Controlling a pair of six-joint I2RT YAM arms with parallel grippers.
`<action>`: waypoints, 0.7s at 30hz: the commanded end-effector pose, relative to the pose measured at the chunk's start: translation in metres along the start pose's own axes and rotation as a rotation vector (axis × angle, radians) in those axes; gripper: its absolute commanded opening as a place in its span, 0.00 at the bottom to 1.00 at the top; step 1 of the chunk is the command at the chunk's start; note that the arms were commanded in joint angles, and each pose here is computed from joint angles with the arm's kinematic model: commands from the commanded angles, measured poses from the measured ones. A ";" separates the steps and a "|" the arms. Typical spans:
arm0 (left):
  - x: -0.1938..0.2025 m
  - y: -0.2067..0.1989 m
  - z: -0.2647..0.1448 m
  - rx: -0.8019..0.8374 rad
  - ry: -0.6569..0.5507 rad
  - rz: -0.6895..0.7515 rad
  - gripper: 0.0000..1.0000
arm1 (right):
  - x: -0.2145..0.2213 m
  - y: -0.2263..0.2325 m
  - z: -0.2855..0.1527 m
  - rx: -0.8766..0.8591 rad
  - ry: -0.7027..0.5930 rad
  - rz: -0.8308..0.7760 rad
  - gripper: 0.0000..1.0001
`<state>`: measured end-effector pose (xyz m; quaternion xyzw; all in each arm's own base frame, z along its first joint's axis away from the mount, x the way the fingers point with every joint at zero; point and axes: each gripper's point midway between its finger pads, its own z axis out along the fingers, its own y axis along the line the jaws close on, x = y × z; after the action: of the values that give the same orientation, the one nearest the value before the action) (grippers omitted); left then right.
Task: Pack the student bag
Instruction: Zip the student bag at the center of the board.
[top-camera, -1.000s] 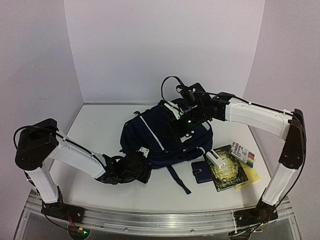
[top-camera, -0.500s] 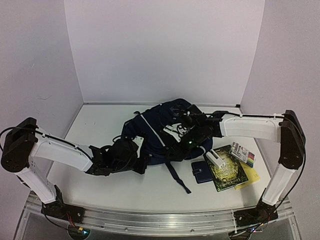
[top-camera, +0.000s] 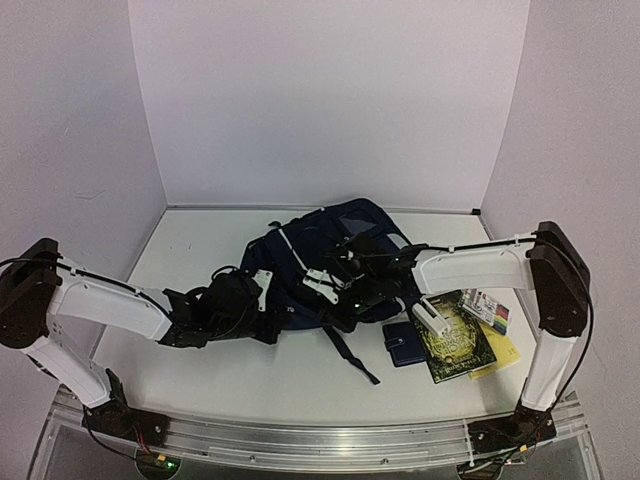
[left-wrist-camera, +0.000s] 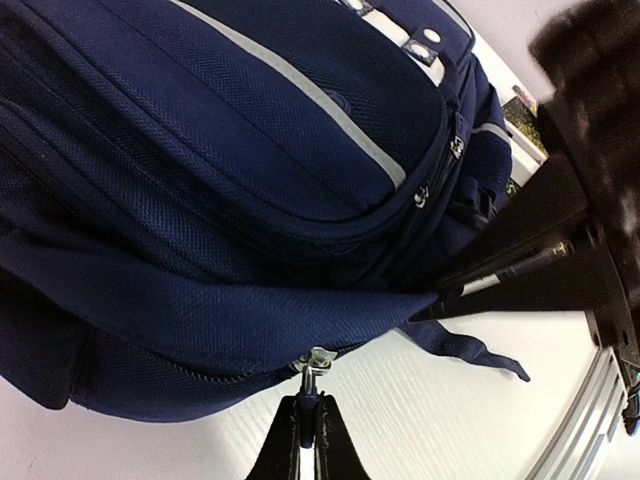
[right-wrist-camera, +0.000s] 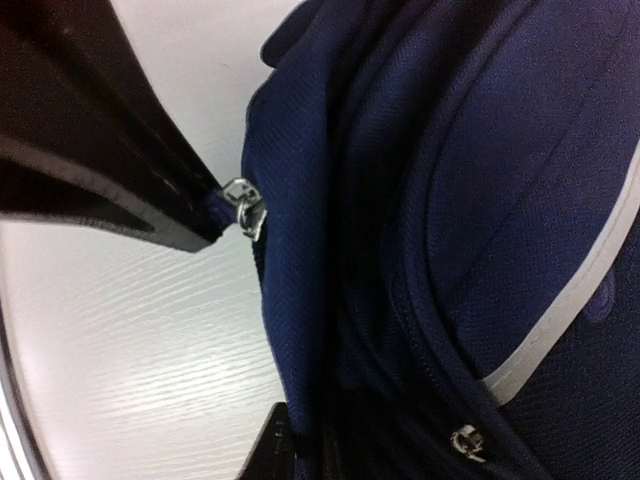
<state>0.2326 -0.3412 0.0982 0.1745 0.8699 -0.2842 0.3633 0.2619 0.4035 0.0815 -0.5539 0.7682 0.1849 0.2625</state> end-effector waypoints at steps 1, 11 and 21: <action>-0.043 0.013 -0.020 -0.023 -0.131 -0.090 0.00 | -0.003 -0.018 -0.011 0.120 0.009 -0.052 0.00; -0.041 0.090 -0.037 -0.258 -0.124 -0.223 0.00 | 0.037 -0.043 -0.050 0.210 0.054 -0.055 0.00; -0.036 0.037 -0.057 0.024 -0.090 -0.107 0.00 | 0.018 -0.132 -0.051 0.346 0.053 -0.076 0.00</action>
<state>0.2535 -0.2797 0.1220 0.0851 0.8787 -0.2938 0.3665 0.3071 0.3430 0.0989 -0.5613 0.7585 0.1152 0.3103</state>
